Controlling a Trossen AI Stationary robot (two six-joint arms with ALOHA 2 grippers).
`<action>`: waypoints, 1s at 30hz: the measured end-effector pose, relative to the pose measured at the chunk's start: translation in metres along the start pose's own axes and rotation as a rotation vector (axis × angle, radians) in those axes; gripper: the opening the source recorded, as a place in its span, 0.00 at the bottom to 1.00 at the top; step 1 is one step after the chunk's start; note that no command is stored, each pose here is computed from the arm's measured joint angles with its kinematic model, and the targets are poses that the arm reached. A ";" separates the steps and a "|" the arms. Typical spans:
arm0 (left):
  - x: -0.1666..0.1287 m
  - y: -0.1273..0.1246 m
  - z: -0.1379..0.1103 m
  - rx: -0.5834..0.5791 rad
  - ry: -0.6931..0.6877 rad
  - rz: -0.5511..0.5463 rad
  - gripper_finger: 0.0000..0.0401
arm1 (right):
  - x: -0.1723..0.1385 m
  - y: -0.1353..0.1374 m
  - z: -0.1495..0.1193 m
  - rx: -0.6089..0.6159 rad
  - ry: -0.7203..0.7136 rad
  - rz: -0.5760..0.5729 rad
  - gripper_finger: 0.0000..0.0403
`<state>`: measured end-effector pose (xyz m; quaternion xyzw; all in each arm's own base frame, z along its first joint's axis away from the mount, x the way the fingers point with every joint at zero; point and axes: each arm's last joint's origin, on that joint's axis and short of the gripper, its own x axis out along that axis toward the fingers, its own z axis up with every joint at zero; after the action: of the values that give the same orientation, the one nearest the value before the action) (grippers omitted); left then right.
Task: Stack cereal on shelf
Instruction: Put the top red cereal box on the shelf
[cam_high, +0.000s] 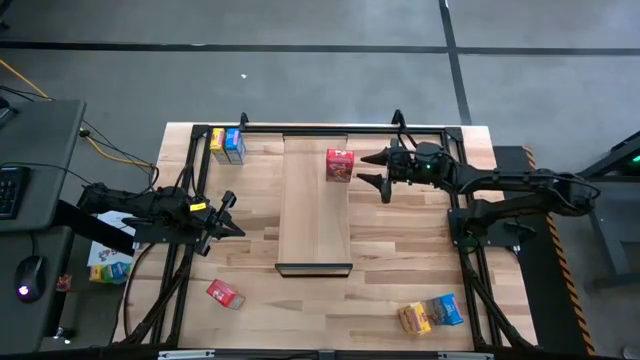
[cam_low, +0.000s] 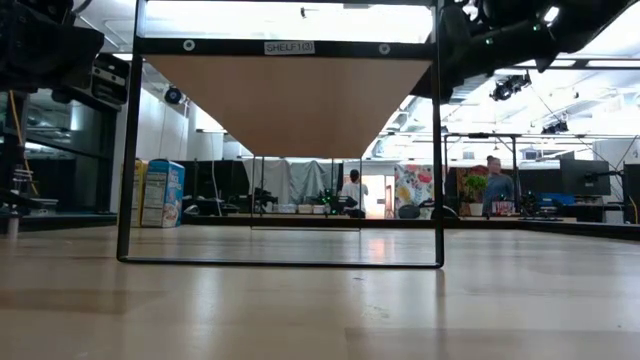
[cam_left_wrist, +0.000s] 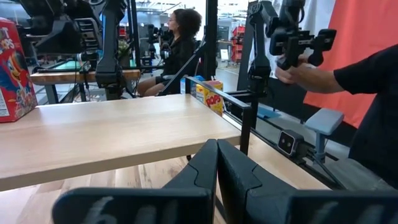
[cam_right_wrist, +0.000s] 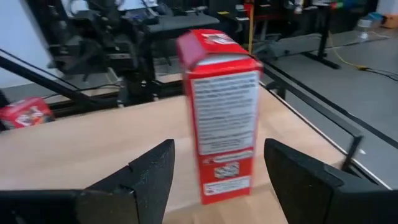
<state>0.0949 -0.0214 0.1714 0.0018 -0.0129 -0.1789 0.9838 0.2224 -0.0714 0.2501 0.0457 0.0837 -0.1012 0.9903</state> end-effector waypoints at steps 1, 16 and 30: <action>0.000 0.000 0.000 0.000 0.000 0.000 0.01 | 0.001 0.000 0.000 -0.001 -0.007 0.002 0.60; 0.000 0.000 0.000 0.000 0.000 0.000 0.01 | 0.025 -0.003 -0.008 -0.039 -0.061 0.026 0.60; 0.000 0.000 0.000 0.000 0.000 0.000 0.01 | 0.053 0.001 -0.015 -0.017 -0.032 0.029 0.60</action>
<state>0.0949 -0.0214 0.1714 0.0018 -0.0128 -0.1788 0.9838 0.2713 -0.0794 0.2263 0.0371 0.0679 -0.0867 0.9932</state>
